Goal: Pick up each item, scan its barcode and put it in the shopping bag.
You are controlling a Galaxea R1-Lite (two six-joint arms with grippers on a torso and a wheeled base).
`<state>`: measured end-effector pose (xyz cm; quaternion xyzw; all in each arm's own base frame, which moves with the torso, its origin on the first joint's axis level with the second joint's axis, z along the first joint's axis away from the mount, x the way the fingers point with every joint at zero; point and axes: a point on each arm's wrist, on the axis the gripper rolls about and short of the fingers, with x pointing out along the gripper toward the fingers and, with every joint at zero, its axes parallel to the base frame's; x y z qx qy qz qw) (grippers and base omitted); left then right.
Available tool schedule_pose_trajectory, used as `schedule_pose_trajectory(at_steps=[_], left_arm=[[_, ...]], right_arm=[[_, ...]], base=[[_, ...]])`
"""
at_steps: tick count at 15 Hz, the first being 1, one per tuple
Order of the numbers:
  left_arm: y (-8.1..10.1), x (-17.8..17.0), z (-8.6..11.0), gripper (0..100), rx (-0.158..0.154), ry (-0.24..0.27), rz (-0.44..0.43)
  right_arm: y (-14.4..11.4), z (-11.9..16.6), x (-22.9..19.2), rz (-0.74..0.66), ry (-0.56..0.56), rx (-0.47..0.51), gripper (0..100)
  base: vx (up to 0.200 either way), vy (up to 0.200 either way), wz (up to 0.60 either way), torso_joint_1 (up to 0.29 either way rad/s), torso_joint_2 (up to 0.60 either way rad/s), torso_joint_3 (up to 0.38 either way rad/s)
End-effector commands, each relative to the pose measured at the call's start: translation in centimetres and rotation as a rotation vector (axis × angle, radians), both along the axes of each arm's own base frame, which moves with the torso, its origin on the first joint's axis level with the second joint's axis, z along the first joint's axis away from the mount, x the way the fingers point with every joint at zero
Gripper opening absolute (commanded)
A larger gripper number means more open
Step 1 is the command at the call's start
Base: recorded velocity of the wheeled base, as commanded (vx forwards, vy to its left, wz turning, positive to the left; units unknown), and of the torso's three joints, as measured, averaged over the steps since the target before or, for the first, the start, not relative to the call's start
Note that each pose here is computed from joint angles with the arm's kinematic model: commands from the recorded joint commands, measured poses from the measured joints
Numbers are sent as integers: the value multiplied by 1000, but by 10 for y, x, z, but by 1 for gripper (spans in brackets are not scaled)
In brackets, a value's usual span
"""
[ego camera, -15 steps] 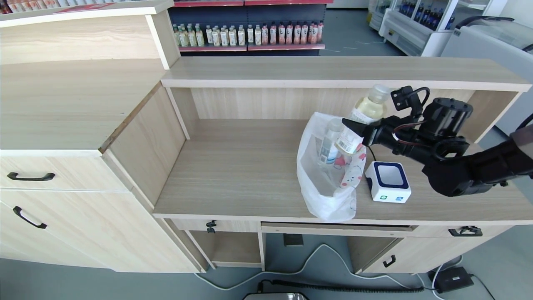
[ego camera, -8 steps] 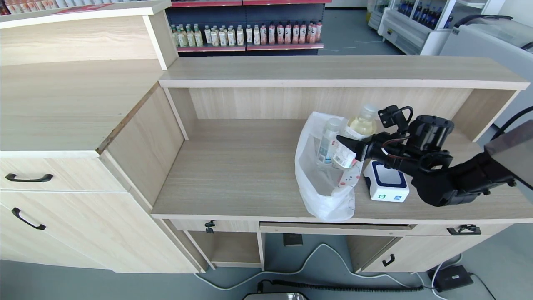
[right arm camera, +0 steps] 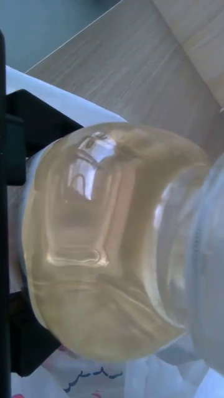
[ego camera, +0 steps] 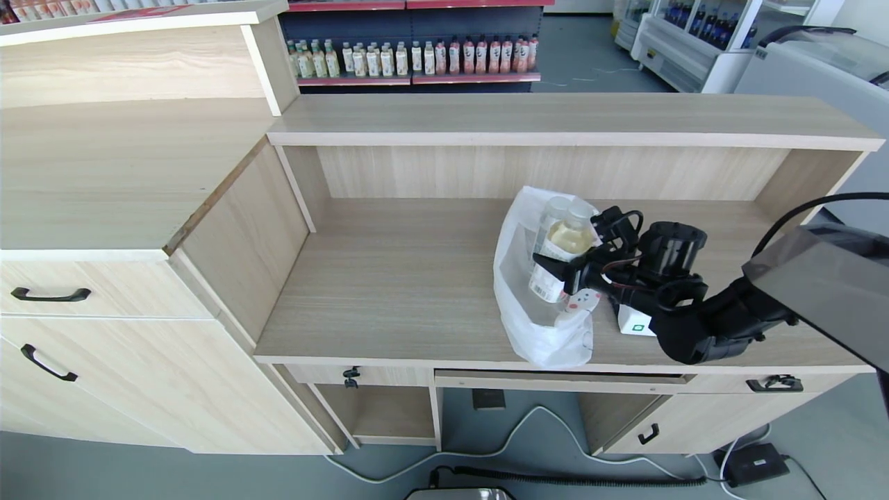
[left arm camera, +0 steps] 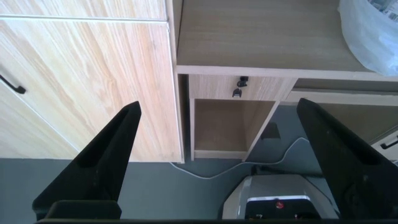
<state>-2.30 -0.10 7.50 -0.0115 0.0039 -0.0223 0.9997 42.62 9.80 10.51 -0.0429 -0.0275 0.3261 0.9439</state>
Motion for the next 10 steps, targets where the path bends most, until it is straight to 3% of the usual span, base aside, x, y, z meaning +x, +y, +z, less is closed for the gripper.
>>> schedule_pose_trajectory(at_steps=[1, 10], left_arm=[[0, 0, 0, 100, 0, 0, 0], [0, 0, 0, 100, 0, 0, 0]], right_arm=[[5, -17, 5, -2, 17, -12, 0], [5, -55, 18, -6, -13, -103, 0]], base=[[0, 0, 0, 0, 0, 0], [0, 0, 0, 0, 0, 0]])
